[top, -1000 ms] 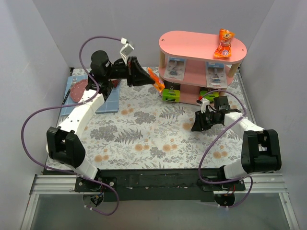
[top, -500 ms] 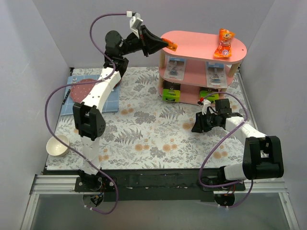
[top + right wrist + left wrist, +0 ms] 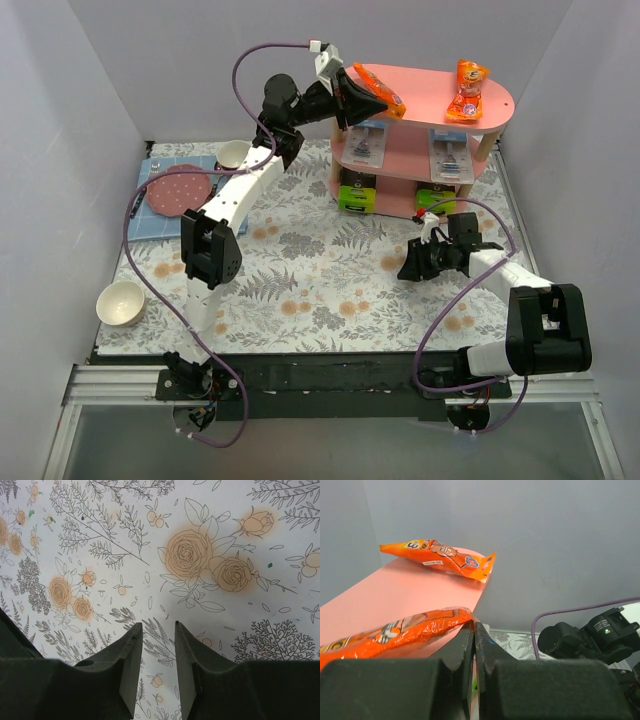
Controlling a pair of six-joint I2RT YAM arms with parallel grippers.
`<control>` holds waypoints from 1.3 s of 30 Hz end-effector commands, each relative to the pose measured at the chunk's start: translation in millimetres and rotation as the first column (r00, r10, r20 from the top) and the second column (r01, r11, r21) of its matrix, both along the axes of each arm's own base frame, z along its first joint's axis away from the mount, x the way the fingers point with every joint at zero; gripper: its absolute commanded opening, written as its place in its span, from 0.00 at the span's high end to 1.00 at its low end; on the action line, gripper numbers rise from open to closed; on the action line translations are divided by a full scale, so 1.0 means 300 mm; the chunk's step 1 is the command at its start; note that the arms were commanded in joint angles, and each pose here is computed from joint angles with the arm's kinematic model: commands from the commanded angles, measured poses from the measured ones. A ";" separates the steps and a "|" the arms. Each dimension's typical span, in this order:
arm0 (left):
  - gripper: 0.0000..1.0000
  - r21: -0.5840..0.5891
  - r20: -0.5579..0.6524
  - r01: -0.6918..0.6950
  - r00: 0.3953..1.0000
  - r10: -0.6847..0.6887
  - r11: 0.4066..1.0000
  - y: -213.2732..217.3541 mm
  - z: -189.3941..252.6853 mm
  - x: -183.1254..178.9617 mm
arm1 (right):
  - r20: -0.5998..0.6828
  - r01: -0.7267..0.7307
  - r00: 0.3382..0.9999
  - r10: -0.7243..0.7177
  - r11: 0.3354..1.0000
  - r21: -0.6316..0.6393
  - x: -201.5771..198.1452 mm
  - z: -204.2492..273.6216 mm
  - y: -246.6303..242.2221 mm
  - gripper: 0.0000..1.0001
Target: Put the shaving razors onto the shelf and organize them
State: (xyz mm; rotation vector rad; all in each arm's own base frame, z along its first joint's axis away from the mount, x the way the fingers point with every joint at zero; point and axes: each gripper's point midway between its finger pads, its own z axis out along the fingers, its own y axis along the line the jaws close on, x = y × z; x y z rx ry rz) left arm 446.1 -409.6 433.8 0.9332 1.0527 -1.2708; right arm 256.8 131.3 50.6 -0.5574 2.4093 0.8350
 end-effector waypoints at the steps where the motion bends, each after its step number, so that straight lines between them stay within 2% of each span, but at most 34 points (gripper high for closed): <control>1: 1.00 -0.057 0.083 0.028 0.996 -0.023 0.998 0.042 0.173 -0.099 | 0.067 0.005 0.998 -0.006 1.000 0.022 0.030 0.036 0.006 0.60; 4: 1.00 -0.080 0.014 -0.029 0.999 0.030 0.996 0.062 0.176 -0.072 | 0.069 0.010 0.998 -0.011 1.000 0.022 0.031 0.037 0.002 0.60; 8: 1.00 -0.080 -0.220 -0.133 0.969 0.113 0.988 0.109 0.116 0.008 | 0.067 0.021 0.998 -0.022 1.000 0.020 0.032 0.033 -0.006 0.60; 14: 1.00 -0.040 -0.356 -0.051 0.934 0.034 0.998 0.183 0.058 -0.065 | 0.074 0.046 0.996 -0.048 0.999 0.028 0.037 0.038 -0.023 0.60; 17: 1.00 -0.018 -0.384 -0.009 0.923 0.001 1.000 0.205 0.033 -0.077 | 0.067 0.058 0.996 -0.060 0.998 0.034 0.040 0.035 -0.030 0.60; 26: 1.00 -0.037 -0.420 -0.064 0.906 0.043 0.997 0.220 0.065 -0.001 | 0.045 0.064 0.997 -0.066 0.997 0.039 0.038 0.020 -0.034 0.60; 32: 1.00 -0.029 -0.454 -0.102 0.888 0.078 0.994 0.204 0.026 0.070 | 0.046 0.065 0.997 -0.067 0.997 0.041 0.038 0.019 -0.032 0.60; 39: 1.00 -0.005 -0.449 -0.019 0.894 0.015 1.000 0.169 -0.030 0.061 | 0.046 0.072 0.996 -0.074 0.997 0.038 0.038 0.014 -0.037 0.60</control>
